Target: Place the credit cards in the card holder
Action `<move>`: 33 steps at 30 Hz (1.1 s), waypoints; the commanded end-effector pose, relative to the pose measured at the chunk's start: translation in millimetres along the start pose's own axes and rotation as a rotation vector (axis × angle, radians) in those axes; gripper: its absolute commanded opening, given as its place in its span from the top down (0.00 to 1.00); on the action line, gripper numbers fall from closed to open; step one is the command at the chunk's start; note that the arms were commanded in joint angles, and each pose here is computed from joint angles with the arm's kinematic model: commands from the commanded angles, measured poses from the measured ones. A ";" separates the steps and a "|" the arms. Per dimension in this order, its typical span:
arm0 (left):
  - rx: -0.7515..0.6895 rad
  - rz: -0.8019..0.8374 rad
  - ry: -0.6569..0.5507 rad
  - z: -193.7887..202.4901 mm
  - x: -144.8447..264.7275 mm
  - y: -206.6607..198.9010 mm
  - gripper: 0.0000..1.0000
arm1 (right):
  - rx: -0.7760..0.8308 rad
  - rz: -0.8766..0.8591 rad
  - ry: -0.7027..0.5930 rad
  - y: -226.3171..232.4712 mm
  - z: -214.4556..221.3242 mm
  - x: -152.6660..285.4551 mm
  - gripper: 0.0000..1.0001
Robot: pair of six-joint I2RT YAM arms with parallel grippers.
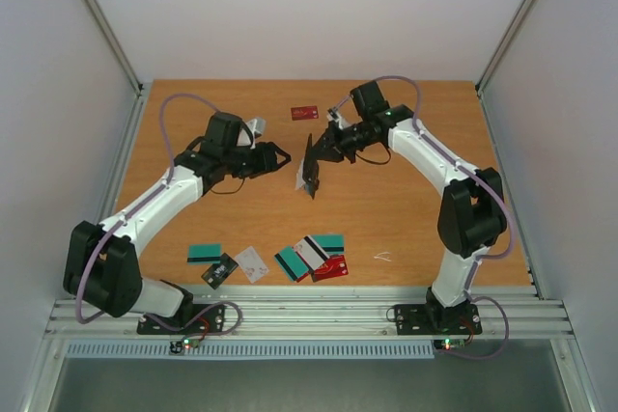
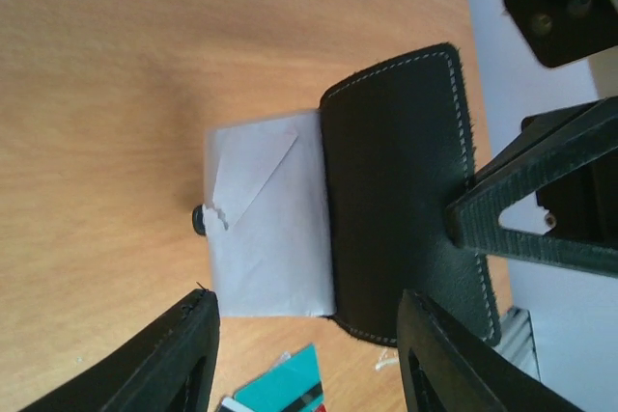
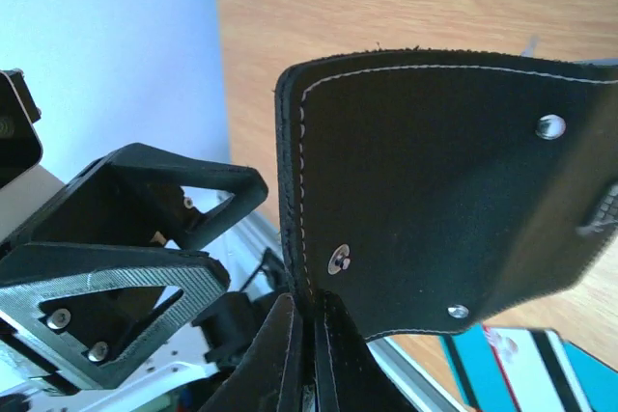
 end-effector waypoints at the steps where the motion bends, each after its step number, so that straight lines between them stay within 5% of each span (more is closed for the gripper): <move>1: -0.063 -0.111 -0.043 -17.0 2.5 8.3 0.50 | -0.013 -0.157 0.084 1.1 -19.6 -19.9 0.99; 9: -0.074 -0.135 0.015 -16.1 -10.2 17.7 0.52 | -0.090 -0.033 0.065 -65.5 -26.4 -24.8 0.99; 16: -0.044 -0.099 0.128 -0.9 -39.7 36.2 0.39 | -0.122 0.097 0.117 -114.3 -20.8 -42.5 0.99; 33: -0.069 0.002 0.239 -3.2 -71.1 26.0 0.39 | -0.192 0.359 0.079 -164.2 -12.3 -33.7 0.99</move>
Point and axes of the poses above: each gripper's point midway between its finger pads, its own x axis back along the fingers, its own y axis along the line the jaws close on, z = x × y, the point moved 9 cm from there along x, back along the fingers, and after that the axes turned 13 degrees about -x, right-handed, at the moved point
